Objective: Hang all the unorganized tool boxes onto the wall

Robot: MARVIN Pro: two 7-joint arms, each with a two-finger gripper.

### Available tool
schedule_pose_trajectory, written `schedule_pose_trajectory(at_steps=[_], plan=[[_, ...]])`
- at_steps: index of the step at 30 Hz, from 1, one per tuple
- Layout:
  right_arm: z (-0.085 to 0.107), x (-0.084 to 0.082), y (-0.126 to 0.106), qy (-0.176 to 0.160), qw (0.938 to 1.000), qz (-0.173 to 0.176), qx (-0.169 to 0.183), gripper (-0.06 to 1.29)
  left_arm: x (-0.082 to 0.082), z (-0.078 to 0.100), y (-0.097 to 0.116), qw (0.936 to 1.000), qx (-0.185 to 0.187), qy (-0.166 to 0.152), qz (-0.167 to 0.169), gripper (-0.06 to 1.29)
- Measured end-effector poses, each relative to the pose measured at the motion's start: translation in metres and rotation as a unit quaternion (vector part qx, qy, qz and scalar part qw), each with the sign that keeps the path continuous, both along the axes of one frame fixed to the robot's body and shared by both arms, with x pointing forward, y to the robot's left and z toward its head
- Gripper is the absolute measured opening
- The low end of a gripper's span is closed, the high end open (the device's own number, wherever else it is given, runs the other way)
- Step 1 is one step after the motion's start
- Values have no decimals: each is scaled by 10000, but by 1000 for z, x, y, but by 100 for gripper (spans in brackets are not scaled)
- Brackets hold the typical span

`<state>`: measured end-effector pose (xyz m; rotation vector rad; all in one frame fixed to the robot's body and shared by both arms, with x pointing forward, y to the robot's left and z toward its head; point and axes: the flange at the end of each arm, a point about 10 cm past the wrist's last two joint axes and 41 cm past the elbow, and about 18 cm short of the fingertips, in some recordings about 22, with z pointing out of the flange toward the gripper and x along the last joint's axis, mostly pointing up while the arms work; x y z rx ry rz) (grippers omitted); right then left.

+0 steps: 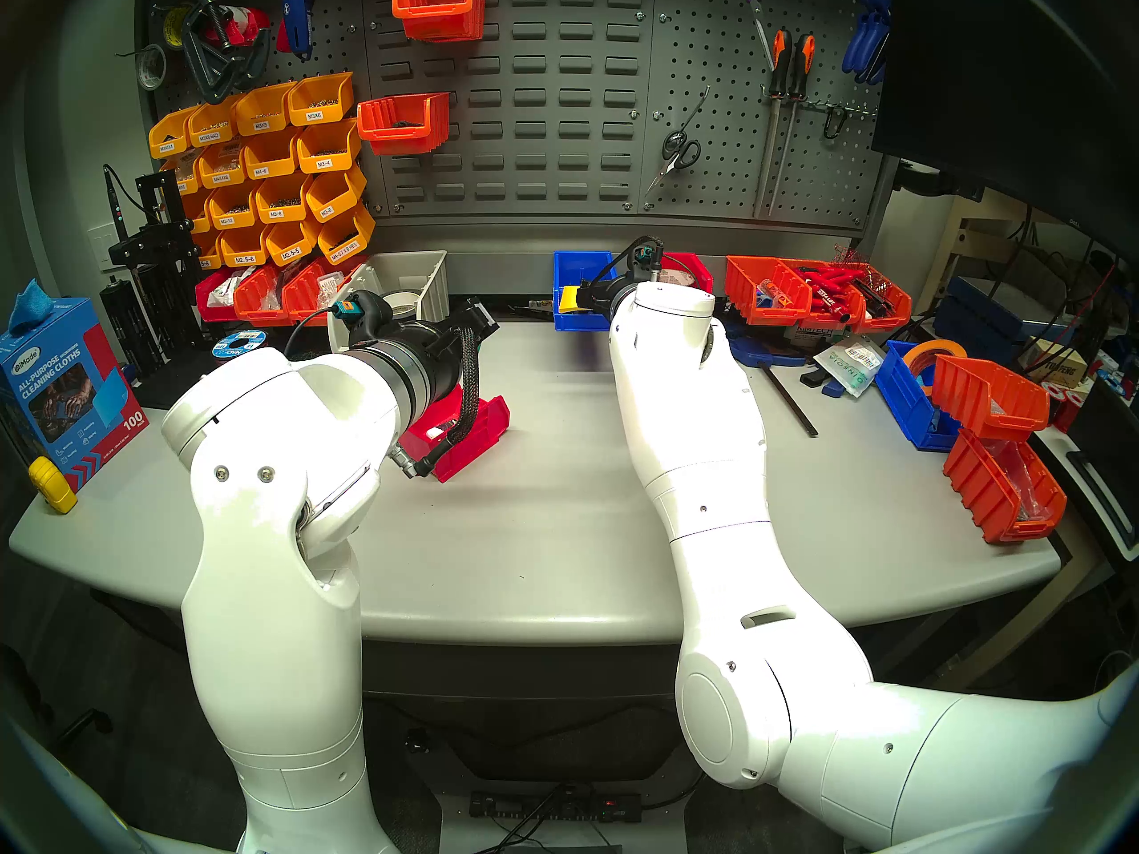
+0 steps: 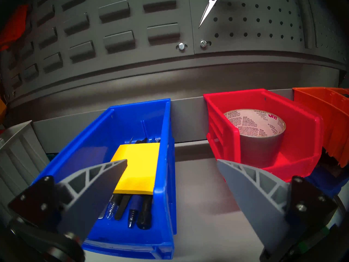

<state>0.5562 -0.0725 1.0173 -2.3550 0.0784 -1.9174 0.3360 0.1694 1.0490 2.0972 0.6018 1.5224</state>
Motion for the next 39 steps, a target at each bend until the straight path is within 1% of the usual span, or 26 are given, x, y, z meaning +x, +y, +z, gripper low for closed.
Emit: schedule_pose_trajectory(at_steps=[1, 3, 7, 14, 15, 18, 23, 27, 33, 36, 39], plan=[[1, 0, 0, -20, 10000, 1, 0, 121, 0, 0, 0, 10000, 0, 0, 0, 123], [12, -3, -3, -161, 9999, 8, 14, 121, 0, 0, 0, 10000, 0, 0, 0, 123], [14, -4, -4, -194, 9998, 11, 20, 121, 0, 0, 0, 10000, 0, 0, 0, 123], [42, -12, -12, -558, 9984, -10, 132, 121, 0, 0, 0, 10000, 0, 0, 0, 123], [49, -15, -14, -663, 9977, -20, 160, 121, 0, 0, 0, 10000, 0, 0, 0, 123], [62, -20, -22, -834, 9963, -62, 205, 121, 0, 0, 0, 10000, 0, 1, 0, 123], [77, -30, -41, -1025, 9942, -194, 262, 121, 0, 0, 0, 10000, -1, 1, 0, 123], [80, -40, -59, -1052, 9935, -322, 278, 121, 0, 0, 0, 10000, -1, 2, 0, 123], [77, -53, -82, -978, 9937, -473, 276, 121, 0, 0, 0, 10000, -1, 2, 0, 123], [71, -61, -96, -876, 9943, -536, 281, 121, 0, 0, 0, 10000, -1, 3, 0, 123], [67, -67, -106, -796, 9948, -556, 294, 121, 0, 0, 0, 10000, -1, 3, 0, 123]])
